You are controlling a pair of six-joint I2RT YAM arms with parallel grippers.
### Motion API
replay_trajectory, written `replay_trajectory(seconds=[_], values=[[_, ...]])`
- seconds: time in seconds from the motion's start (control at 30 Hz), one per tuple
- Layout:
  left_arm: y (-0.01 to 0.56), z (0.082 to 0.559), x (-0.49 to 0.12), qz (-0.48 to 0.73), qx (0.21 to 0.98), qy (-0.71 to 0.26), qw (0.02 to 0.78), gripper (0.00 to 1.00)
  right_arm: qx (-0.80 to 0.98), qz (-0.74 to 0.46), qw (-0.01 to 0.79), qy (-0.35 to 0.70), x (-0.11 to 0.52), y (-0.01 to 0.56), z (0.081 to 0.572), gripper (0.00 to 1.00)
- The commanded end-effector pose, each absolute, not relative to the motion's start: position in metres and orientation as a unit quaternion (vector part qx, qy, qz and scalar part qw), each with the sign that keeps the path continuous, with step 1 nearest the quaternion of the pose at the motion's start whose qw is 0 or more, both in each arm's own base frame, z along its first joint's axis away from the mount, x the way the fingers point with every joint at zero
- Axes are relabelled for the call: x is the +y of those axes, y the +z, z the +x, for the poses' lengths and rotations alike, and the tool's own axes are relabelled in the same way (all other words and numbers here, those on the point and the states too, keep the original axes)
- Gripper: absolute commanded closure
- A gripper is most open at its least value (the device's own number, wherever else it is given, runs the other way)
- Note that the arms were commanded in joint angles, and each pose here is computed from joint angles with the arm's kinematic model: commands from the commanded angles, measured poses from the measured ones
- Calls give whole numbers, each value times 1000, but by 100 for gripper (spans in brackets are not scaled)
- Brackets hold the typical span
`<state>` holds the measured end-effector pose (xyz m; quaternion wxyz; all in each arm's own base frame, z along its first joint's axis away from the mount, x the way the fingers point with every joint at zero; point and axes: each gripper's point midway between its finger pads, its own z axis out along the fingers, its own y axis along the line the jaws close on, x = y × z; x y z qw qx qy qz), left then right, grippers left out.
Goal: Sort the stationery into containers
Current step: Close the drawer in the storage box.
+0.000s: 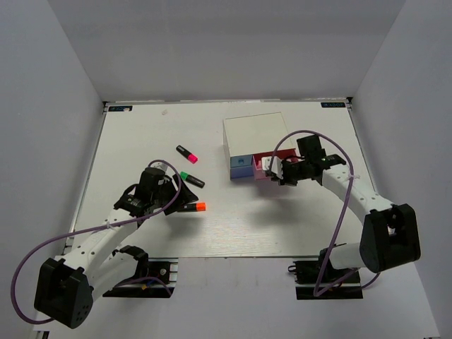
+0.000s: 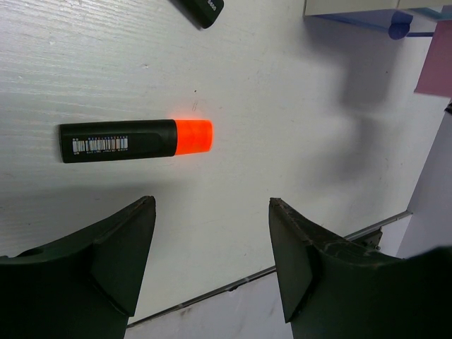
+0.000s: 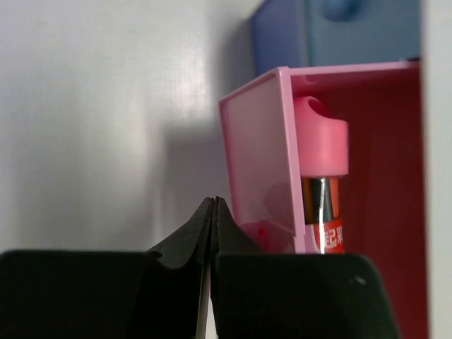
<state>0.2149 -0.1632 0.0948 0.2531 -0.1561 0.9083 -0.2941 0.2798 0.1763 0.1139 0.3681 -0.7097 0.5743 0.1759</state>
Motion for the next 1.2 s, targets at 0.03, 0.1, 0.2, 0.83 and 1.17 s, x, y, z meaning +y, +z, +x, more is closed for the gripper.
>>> replay_trajectory(seconds=[0.03, 0.1, 0.2, 0.83, 1.17], values=[[103, 219, -168, -146, 905, -304, 260, 25, 582, -648, 485, 82, 186, 157, 338, 100], [103, 219, -168, -146, 905, -304, 260, 25, 600, -630, 488, 65, 184, 155, 345, 100], [101, 219, -168, -147, 906, -302, 256, 25, 601, -616, 507, 45, 188, 160, 356, 100], [96, 214, -165, -149, 908, -296, 255, 25, 586, -599, 545, 35, 211, 160, 347, 100], [96, 214, -165, -149, 908, -296, 255, 25, 571, -588, 570, 64, 207, 166, 316, 76]])
